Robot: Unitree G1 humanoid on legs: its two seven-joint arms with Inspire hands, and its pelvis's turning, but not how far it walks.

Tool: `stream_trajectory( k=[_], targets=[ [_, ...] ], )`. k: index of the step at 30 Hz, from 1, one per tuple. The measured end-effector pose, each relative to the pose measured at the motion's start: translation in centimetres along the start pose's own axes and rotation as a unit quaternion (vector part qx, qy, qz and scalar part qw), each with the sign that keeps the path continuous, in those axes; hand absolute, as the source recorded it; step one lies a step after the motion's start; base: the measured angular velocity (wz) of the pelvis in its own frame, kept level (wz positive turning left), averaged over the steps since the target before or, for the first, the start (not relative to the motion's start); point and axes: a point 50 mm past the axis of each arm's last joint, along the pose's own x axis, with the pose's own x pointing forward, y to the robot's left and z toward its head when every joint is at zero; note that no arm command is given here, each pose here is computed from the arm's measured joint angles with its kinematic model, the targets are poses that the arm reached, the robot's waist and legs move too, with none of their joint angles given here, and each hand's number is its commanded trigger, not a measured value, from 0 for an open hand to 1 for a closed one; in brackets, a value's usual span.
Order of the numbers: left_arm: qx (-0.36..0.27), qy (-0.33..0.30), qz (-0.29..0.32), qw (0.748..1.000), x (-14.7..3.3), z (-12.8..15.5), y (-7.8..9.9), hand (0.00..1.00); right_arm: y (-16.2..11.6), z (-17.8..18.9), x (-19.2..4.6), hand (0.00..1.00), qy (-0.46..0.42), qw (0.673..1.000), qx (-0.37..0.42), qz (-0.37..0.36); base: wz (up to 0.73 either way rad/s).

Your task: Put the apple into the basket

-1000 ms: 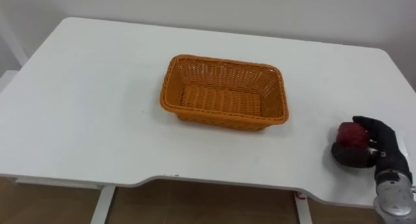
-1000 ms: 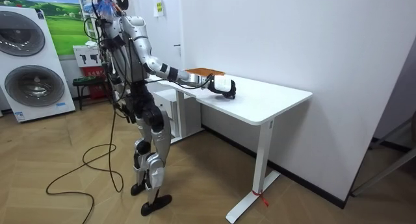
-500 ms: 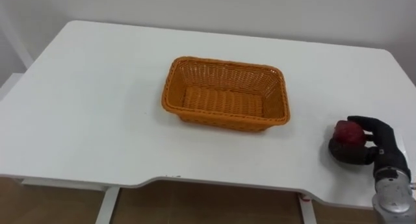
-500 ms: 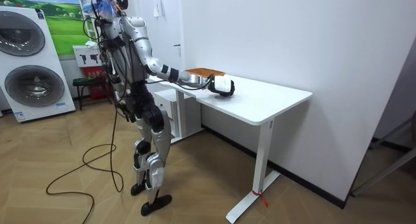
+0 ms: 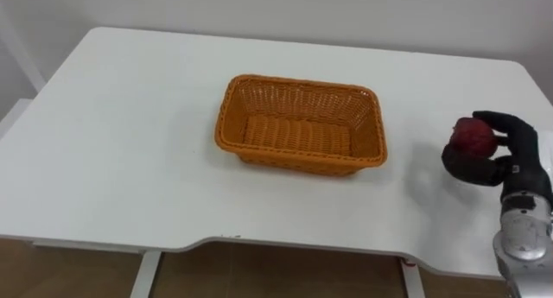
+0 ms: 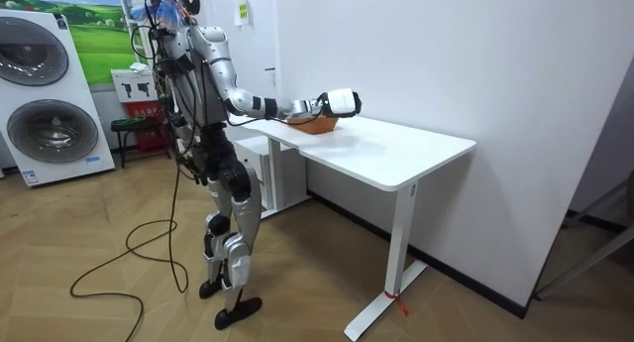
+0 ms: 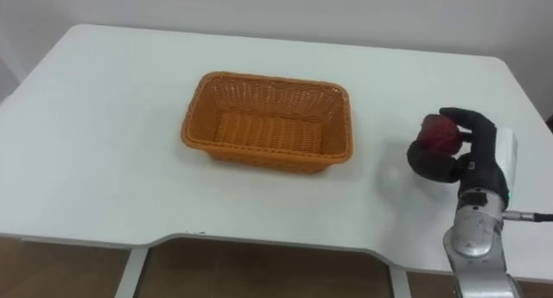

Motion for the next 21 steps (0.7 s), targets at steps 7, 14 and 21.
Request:
stream_trajectory(
  k=[7, 14, 21],
  targets=[
    [0.001, -0.001, -0.003, 1.0, 0.0, 0.1, -0.1, 0.0, -0.3, 3.4, 0.1, 1.0, -0.073, 0.997, 0.017, -0.013, 0.01],
    [0.006, -0.001, -0.008, 1.0, 0.0, 0.1, -0.3, 0.0, 0.2, 4.7, -0.1, 1.0, -0.098, 0.995, 0.025, 0.006, 0.0],
    [0.017, -0.012, -0.012, 1.0, 0.2, 1.0, -0.4, 0.0, 1.9, 6.6, 0.3, 1.0, -0.131, 0.99, 0.031, 0.047, 0.0]
  ],
)
